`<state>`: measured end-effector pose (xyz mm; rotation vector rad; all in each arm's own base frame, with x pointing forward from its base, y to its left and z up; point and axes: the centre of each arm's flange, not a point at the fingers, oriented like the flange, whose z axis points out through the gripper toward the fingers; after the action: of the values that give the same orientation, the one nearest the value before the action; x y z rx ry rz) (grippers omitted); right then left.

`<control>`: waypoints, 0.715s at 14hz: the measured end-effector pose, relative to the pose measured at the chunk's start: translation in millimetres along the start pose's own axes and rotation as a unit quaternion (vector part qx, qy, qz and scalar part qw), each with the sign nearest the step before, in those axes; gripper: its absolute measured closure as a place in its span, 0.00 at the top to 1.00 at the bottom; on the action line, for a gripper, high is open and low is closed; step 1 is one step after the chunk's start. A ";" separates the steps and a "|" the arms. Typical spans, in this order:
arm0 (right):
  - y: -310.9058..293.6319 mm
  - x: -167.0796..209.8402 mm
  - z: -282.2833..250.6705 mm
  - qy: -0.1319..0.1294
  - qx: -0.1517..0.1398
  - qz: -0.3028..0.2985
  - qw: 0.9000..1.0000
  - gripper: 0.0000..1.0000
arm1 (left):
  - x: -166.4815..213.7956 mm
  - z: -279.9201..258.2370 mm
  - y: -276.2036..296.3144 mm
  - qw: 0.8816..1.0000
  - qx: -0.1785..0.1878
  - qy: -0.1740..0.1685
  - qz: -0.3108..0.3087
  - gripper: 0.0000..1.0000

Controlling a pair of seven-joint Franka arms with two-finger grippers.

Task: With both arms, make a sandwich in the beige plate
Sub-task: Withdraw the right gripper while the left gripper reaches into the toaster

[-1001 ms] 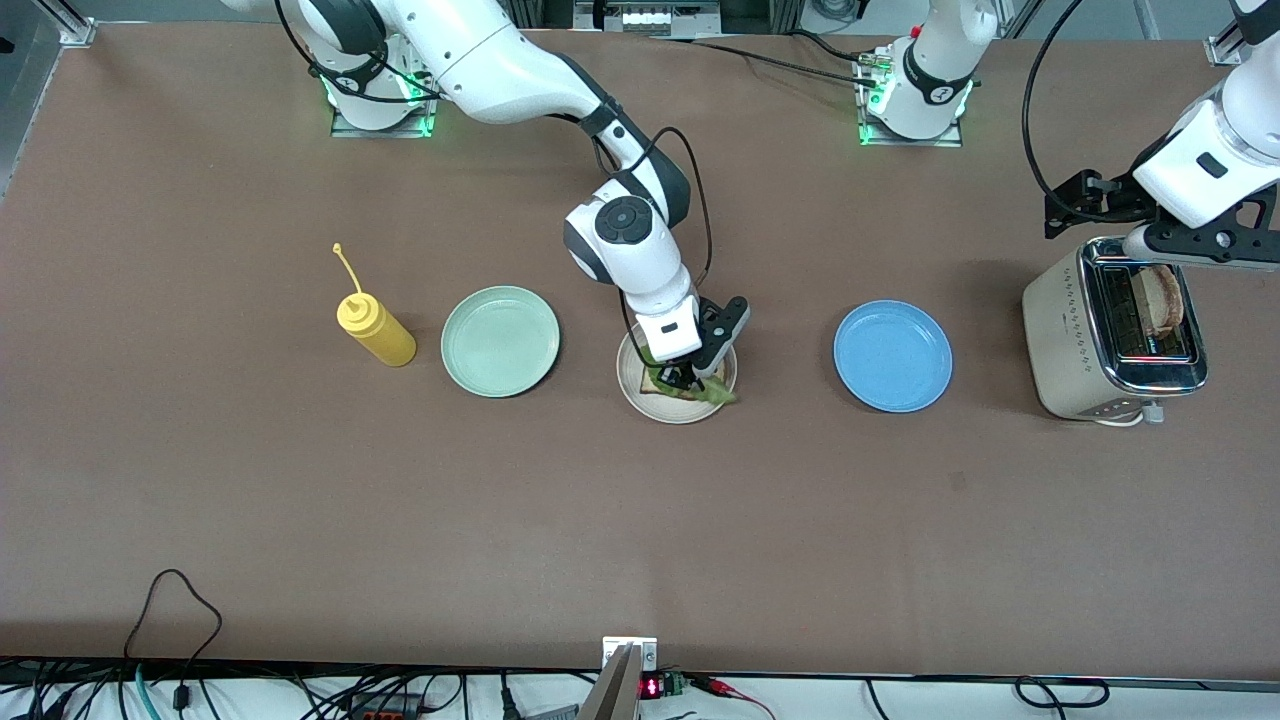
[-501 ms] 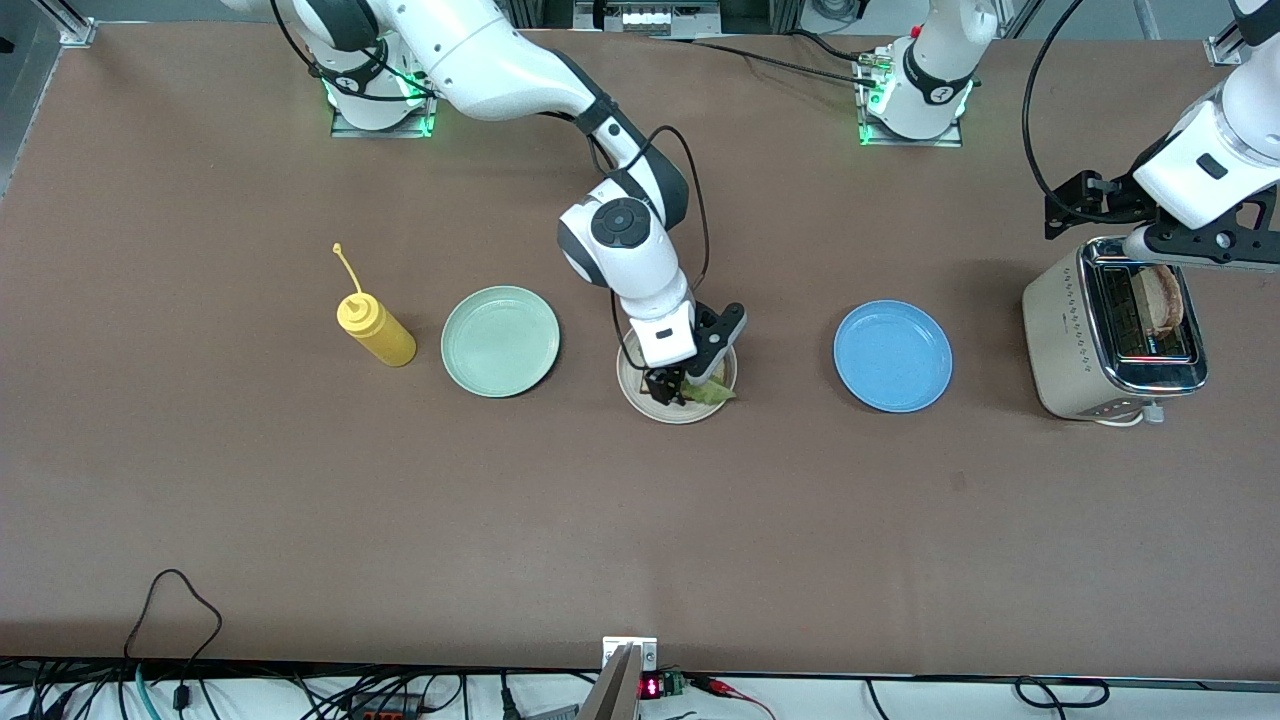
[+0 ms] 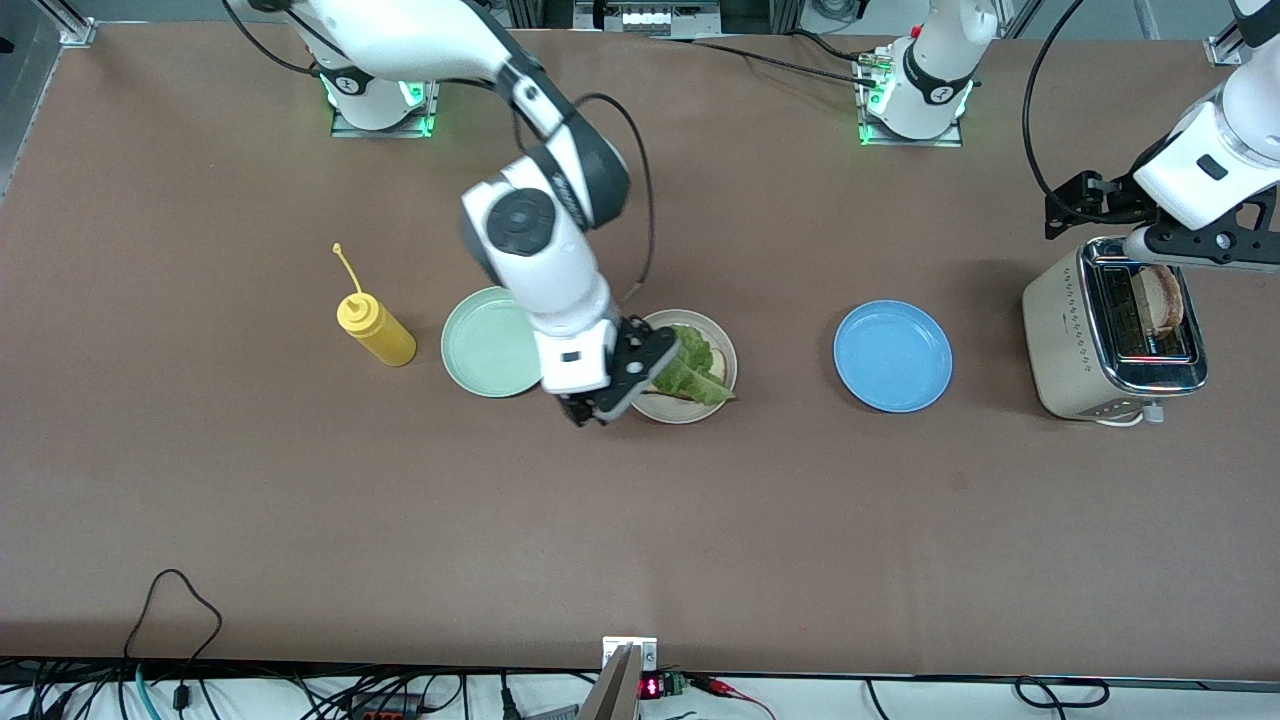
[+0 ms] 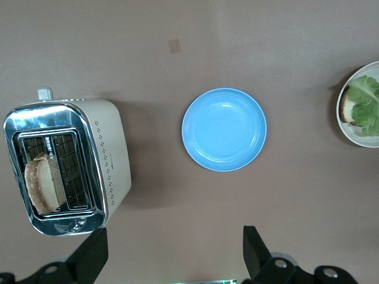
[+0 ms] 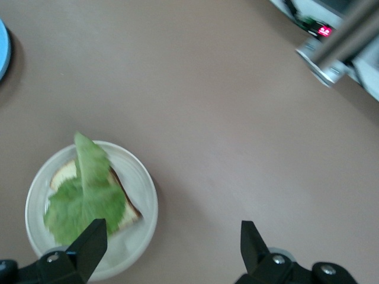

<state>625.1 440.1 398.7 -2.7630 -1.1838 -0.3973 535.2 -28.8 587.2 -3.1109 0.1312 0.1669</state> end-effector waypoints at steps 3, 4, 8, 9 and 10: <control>47.1 -17.0 -42.1 -0.026 0.002 0.032 0.999 1.00 | 3.0 6.1 -12.6 1.000 -0.002 -0.006 -0.011 1.00; 59.2 -22.9 -50.2 -0.034 0.003 0.041 0.999 1.00 | 4.1 8.2 -14.9 1.000 -0.002 -0.008 -0.014 1.00; 119.8 -51.7 -85.0 -0.063 -0.011 0.086 0.994 1.00 | 2.3 19.2 -17.0 0.999 -0.004 -0.045 -0.015 1.00; 139.7 -62.5 -93.3 -0.070 -0.012 0.102 0.992 1.00 | 3.7 18.2 -17.0 0.999 -0.004 -0.045 -0.015 1.00; 162.4 -75.0 -101.7 -0.076 -0.013 0.121 0.990 1.00 | 8.0 15.8 -17.9 0.999 -0.004 -0.043 -0.016 1.00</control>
<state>673.1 255.4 475.6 -2.9575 -0.8598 -0.1811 543.0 -11.2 570.9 -3.1058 0.0795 0.3005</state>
